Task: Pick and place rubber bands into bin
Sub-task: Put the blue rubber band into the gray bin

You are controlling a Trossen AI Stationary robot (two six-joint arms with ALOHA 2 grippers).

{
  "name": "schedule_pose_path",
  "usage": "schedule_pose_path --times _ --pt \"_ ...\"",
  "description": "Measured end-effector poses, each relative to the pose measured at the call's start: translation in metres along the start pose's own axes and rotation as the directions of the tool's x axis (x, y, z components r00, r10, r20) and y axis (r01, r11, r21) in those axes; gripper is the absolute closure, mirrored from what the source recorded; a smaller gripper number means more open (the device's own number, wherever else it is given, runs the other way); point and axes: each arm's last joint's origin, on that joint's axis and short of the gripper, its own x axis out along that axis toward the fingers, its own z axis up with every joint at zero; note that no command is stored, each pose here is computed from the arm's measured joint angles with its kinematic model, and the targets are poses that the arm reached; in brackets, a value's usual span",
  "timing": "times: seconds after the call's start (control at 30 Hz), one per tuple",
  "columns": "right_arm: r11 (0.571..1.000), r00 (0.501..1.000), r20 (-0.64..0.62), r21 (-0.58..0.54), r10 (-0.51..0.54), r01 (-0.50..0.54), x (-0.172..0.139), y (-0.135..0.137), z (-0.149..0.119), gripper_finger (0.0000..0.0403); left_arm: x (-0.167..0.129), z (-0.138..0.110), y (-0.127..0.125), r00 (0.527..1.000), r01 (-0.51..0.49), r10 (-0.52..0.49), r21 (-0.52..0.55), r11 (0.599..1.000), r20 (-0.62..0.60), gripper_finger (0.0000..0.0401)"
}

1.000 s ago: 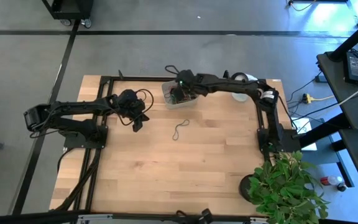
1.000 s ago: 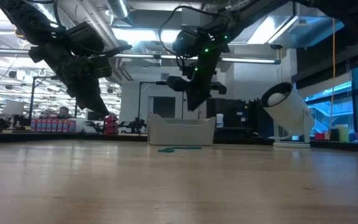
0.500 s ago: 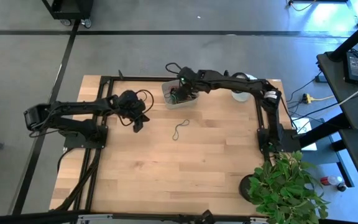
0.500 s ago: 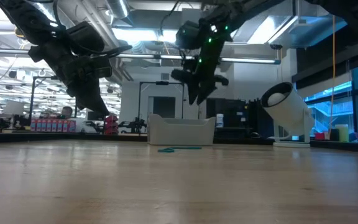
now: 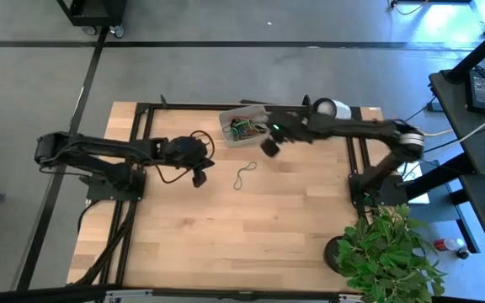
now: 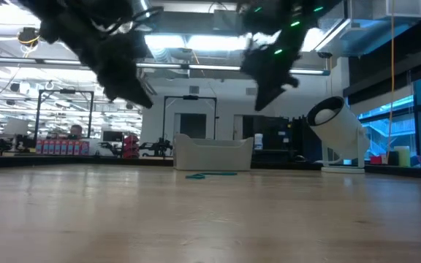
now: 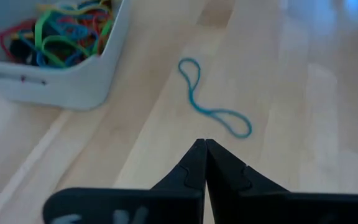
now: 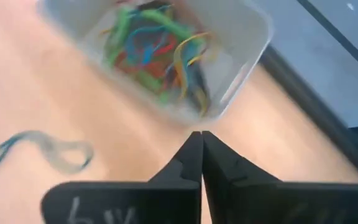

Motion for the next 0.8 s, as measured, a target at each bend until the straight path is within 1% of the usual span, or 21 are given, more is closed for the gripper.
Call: schedule_pose_path --times 0.13,0.2,0.27,0.33,0.43,0.5,0.53,0.6,0.67,0.73,0.8 --pt "0.998 0.995 0.066 -0.009 0.069 -0.069 -0.030 -0.003 -0.043 0.0381 0.008 0.013 -0.019 0.999 -0.040 0.040 -0.002 0.999 0.015 0.0399" --pt "0.994 0.990 0.095 0.001 0.105 -0.106 -0.042 -0.007 -0.064 0.0373 0.017 0.020 -0.029 0.998 -0.060 0.060 0.004 0.998 0.006 0.0398" --pt "0.990 0.983 0.119 0.002 0.140 -0.142 -0.053 -0.011 -0.085 0.0370 0.029 0.029 -0.041 0.998 -0.056 0.056 0.019 0.998 -0.006 0.0395" --pt "0.982 0.974 0.126 -0.029 0.188 -0.185 -0.061 -0.014 -0.106 0.0372 0.042 0.038 -0.052 0.999 -0.049 0.050 0.040 0.998 -0.018 0.0390" --pt "0.956 0.952 0.128 -0.133 0.277 -0.260 -0.070 -0.019 -0.135 0.0385 0.063 0.049 -0.065 0.996 -0.074 0.077 0.066 0.995 -0.050 0.0373" --pt "0.922 0.924 0.127 -0.202 0.359 -0.331 -0.072 -0.021 -0.152 0.0396 0.075 0.053 -0.070 0.990 -0.102 0.109 0.084 0.991 -0.087 0.0358" --pt "0.895 0.900 0.136 -0.238 0.414 -0.376 -0.073 -0.022 -0.159 0.0398 0.082 0.055 -0.073 0.986 -0.115 0.125 0.091 0.989 -0.110 0.0349" --pt "0.828 0.834 0.160 -0.315 0.529 -0.464 -0.073 -0.021 -0.171 0.0396 0.093 0.057 -0.074 0.971 -0.158 0.172 0.097 0.983 -0.164 0.0331" --pt "0.759 0.762 0.184 -0.386 0.621 -0.525 -0.070 -0.021 -0.182 0.0393 0.105 0.057 -0.074 0.956 -0.194 0.208 0.089 0.977 -0.209 0.0313" --pt "0.706 0.711 0.189 -0.439 0.677 -0.555 -0.065 -0.021 -0.193 0.0393 0.118 0.055 -0.071 0.941 -0.221 0.229 0.062 0.973 -0.248 0.0295" --pt "0.675 0.680 0.188 -0.459 0.709 -0.577 -0.060 -0.022 -0.201 0.0397 0.132 0.052 -0.067 0.929 -0.248 0.245 0.027 0.968 -0.276 0.0281"
